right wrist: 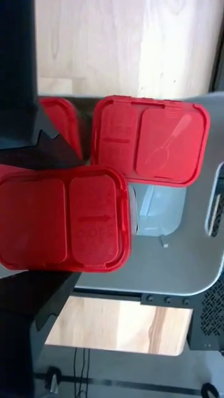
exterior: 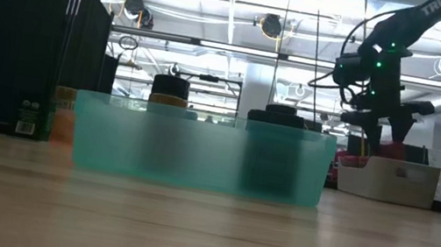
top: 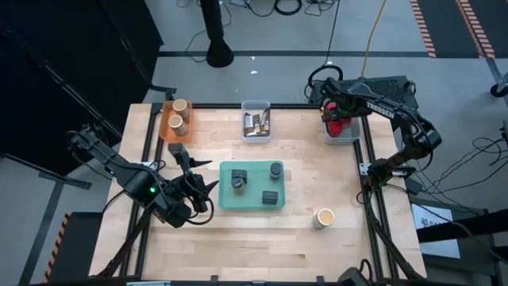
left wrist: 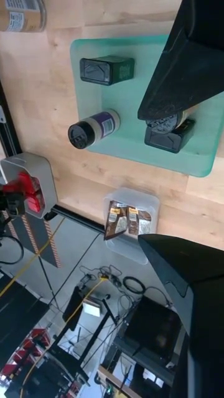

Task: Sort spices by type
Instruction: Put the red spice can into the gray bin

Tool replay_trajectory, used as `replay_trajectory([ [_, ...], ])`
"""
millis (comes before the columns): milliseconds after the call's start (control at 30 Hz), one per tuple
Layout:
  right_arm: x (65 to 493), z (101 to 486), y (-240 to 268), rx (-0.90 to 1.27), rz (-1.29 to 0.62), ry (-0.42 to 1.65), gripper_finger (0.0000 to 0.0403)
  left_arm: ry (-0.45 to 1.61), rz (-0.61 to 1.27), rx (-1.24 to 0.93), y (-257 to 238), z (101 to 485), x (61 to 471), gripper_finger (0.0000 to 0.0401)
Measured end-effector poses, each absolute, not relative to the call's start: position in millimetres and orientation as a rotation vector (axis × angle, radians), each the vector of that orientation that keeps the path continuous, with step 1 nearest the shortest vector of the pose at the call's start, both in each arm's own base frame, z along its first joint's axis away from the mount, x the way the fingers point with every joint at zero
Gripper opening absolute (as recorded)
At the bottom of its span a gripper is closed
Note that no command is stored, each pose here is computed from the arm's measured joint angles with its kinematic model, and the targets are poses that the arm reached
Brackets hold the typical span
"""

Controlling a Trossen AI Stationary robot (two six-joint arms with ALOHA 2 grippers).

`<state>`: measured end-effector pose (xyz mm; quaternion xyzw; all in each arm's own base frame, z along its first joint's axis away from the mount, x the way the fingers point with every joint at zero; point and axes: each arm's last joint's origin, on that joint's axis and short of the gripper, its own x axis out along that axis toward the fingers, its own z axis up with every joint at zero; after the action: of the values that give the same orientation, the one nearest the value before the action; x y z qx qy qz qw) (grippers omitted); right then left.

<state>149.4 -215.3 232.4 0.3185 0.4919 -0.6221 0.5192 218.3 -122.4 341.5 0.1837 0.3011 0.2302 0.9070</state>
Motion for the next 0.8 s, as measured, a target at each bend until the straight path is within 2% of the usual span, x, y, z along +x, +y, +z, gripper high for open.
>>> replay_trajectory([
  [133,149.6,232.4,-215.5,0.758,-1.484,1.183,0.0192,0.622,0.475,0.379,-122.4,341.5,218.3,0.0313],
  [267,149.7,232.3,-215.4,0.761,-1.48,1.185,0.0242,0.622,0.475,0.379,-122.4,341.5,218.3,0.0313],
  [367,149.7,232.5,-215.4,0.761,-1.479,1.184,0.026,0.621,0.476,0.379,-122.4,341.5,218.3,0.0313],
  [633,148.3,234.5,-215.1,0.723,-1.5,1.193,0.0248,0.621,0.476,0.379,-122.4,341.5,218.3,0.0313],
  [800,151.9,259.0,-210.6,0.668,-1.509,1.101,0.0248,0.621,0.476,0.379,-122.4,341.5,218.3,0.0313],
])
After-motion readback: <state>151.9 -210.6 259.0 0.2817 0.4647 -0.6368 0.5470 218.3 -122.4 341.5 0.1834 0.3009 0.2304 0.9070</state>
